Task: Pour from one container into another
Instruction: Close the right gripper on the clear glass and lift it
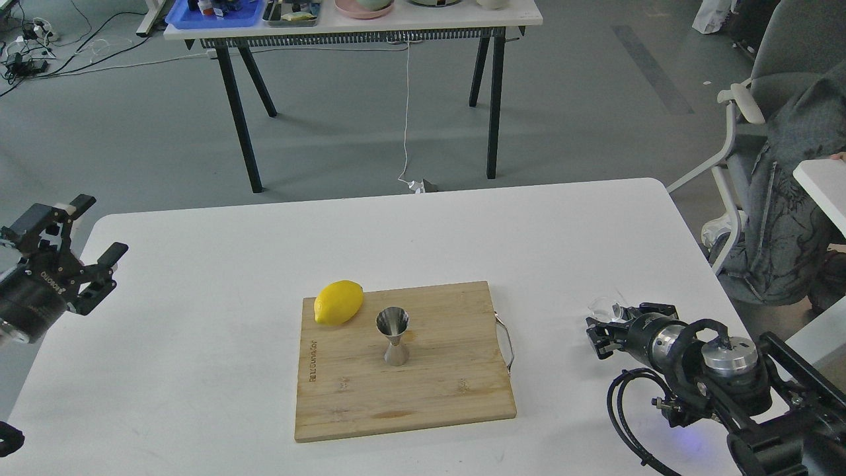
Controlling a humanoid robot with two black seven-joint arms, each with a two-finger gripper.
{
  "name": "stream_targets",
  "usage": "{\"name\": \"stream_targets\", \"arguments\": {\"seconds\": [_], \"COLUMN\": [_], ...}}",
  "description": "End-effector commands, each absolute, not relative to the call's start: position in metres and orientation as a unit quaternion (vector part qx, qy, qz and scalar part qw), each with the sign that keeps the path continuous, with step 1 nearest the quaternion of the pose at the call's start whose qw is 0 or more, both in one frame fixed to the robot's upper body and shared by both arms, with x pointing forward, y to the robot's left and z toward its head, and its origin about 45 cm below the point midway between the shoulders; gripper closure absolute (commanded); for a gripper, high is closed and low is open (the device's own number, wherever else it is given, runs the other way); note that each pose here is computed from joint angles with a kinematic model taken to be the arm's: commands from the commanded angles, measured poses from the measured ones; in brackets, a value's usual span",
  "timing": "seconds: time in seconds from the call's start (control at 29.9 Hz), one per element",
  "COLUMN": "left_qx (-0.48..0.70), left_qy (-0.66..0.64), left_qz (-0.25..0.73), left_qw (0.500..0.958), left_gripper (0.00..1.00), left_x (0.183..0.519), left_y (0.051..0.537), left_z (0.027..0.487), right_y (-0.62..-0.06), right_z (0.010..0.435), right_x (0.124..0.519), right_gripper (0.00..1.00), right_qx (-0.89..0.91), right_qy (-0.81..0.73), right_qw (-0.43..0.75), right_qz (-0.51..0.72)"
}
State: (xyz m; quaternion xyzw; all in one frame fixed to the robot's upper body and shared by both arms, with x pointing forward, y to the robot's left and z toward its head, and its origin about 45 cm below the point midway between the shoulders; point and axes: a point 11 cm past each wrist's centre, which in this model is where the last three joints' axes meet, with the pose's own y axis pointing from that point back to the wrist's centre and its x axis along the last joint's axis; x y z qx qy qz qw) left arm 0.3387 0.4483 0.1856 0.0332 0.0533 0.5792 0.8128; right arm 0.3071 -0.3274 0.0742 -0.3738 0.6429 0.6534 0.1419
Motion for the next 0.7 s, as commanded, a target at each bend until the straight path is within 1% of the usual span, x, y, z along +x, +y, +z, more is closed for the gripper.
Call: {"name": "stream_targets", "arguments": {"seconds": [0.0,0.43,0.67], "left_qx": [0.033,0.033,0.036], "left_qy": [0.053,0.054,0.056], "left_qz": [0.579,0.579,0.577], "left_qw": [0.813,0.813,0.814], "left_gripper": [0.04,0.04,0.04], "left_x": [0.339,0.339,0.338], "left_y": [0.448,0.447,0.446], "left_z": [0.186,0.185,0.183], "right_y": [-0.326,-0.321,-0.304], "right_z": [0.075,0.087,0.118], "right_x": [0.307,0.315,0.335], "right_gripper": [0.54,0.55,0.56], "right_qx": [-0.380,-0.419,-0.501], "right_qy": [0.640,0.623,0.604], "right_qw": [0.145,0.168,0.166], "right_qz": [0.652,0.639,0.597]}}
